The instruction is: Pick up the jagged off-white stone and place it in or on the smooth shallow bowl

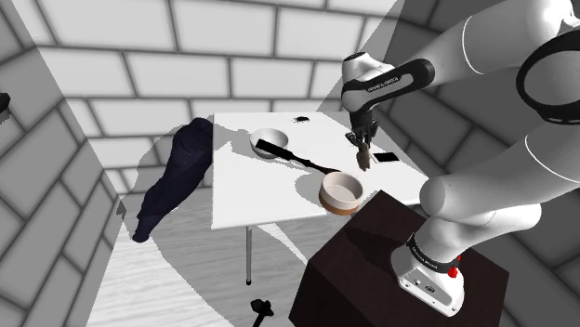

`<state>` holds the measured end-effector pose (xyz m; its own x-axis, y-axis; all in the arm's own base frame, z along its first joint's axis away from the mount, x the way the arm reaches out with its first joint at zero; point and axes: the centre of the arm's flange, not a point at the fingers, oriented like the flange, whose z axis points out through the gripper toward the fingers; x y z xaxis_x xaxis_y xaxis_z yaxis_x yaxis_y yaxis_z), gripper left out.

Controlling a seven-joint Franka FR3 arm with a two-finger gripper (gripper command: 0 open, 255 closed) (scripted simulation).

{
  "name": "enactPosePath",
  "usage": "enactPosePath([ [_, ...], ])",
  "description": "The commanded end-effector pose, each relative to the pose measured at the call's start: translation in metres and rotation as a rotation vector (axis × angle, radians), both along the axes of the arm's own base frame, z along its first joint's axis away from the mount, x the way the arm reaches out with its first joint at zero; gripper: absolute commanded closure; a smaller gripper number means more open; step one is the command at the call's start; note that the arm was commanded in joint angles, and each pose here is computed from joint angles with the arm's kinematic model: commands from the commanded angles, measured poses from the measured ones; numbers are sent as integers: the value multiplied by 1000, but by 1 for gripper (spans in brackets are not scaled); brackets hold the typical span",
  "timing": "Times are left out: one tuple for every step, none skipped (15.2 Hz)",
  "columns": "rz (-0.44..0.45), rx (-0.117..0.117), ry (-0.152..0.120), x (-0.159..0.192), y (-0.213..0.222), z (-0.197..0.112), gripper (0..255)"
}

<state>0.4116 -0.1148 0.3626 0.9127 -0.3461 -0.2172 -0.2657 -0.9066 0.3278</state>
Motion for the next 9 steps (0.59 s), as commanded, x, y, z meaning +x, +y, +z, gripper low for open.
enactPosePath([
  [0,0,0,0,0,11,255],
  [0,0,0,0,0,15,255],
  [0,0,0,-4,12,18,255],
  [0,0,0,-7,25,21,255],
  [0,0,0,-11,37,24,255],
  [0,0,0,-14,50,27,255],
  [0,0,0,-17,62,30,255],
  [0,0,0,-21,74,33,255],
  [0,0,0,-24,87,36,255],
])
